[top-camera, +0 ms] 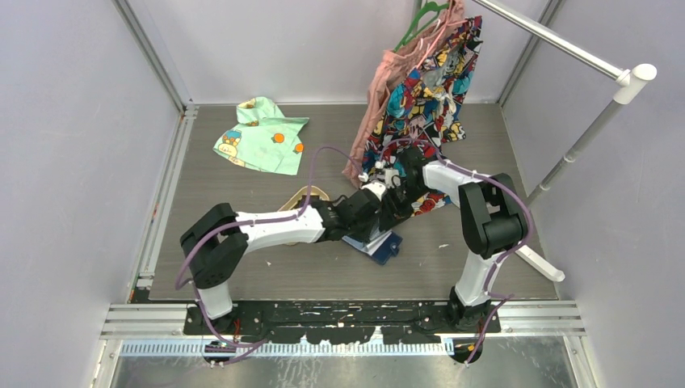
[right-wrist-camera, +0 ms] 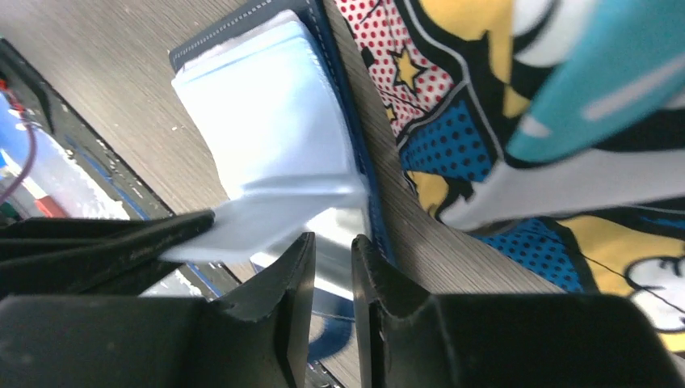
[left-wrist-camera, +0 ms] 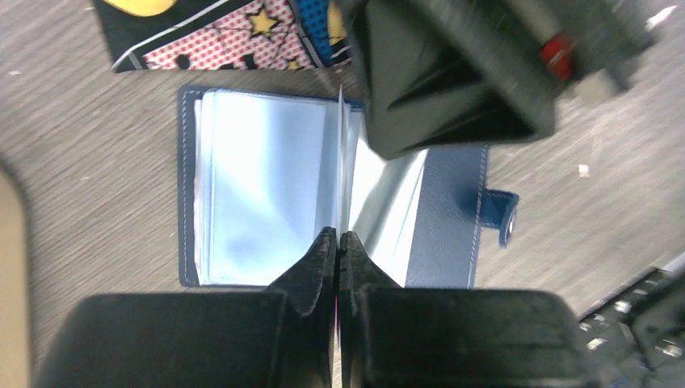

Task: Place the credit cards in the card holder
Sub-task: Insert the credit card into the card holder.

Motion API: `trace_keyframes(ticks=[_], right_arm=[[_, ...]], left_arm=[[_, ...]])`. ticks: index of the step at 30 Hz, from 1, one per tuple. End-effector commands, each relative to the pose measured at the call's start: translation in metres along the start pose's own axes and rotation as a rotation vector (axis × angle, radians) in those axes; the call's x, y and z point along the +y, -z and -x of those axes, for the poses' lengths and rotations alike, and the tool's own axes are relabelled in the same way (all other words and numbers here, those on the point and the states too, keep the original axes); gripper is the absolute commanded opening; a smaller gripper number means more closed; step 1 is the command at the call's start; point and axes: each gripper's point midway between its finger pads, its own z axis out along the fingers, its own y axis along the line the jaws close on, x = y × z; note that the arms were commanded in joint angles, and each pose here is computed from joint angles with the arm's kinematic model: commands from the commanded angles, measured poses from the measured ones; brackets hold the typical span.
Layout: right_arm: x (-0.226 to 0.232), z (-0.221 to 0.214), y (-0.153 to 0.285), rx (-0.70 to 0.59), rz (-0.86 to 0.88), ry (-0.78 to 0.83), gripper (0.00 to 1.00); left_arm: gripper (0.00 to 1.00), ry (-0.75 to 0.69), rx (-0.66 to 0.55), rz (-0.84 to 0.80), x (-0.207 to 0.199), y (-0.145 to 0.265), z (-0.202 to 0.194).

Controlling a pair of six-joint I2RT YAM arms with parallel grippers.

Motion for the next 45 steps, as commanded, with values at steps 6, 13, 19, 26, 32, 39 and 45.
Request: trace_keyframes(ticks=[6, 13, 19, 26, 32, 39, 45], right_arm=[[0.008, 0.028, 0.054, -0.219, 0.115, 0.017, 0.34], [-0.003, 0.023, 0.055, -0.219, 0.106, -0.021, 0.35], [-0.005, 0.023, 0.053, -0.213, 0.104, -0.028, 0.35], [0.003, 0.023, 0.053, -0.226, 0.15, -0.05, 0.35], [0.014, 0.026, 0.048, -0.235, 0.219, -0.088, 0.33], [0.019, 0.017, 0.024, -0.158, 0.177, -0.071, 0.3], [0.005, 0.012, 0.013, -0.098, 0.068, -0.04, 0.25]], left_arm=[[0.0, -0.284, 0.021, 0.34, 0.029, 0.009, 0.003], [0.22, -0.314, 0.051, 0.232, 0.0, -0.002, -0.004], [0.46, -0.257, 0.067, 0.104, -0.023, -0.006, -0.012], [0.48, -0.102, 0.095, -0.111, -0.043, -0.012, -0.018], [0.47, 0.047, 0.139, -0.247, -0.04, -0.019, -0.024], [0.47, 0.092, 0.101, -0.277, -0.037, -0.019, -0.015], [0.47, 0.116, 0.025, -0.315, -0.035, -0.004, 0.001]])
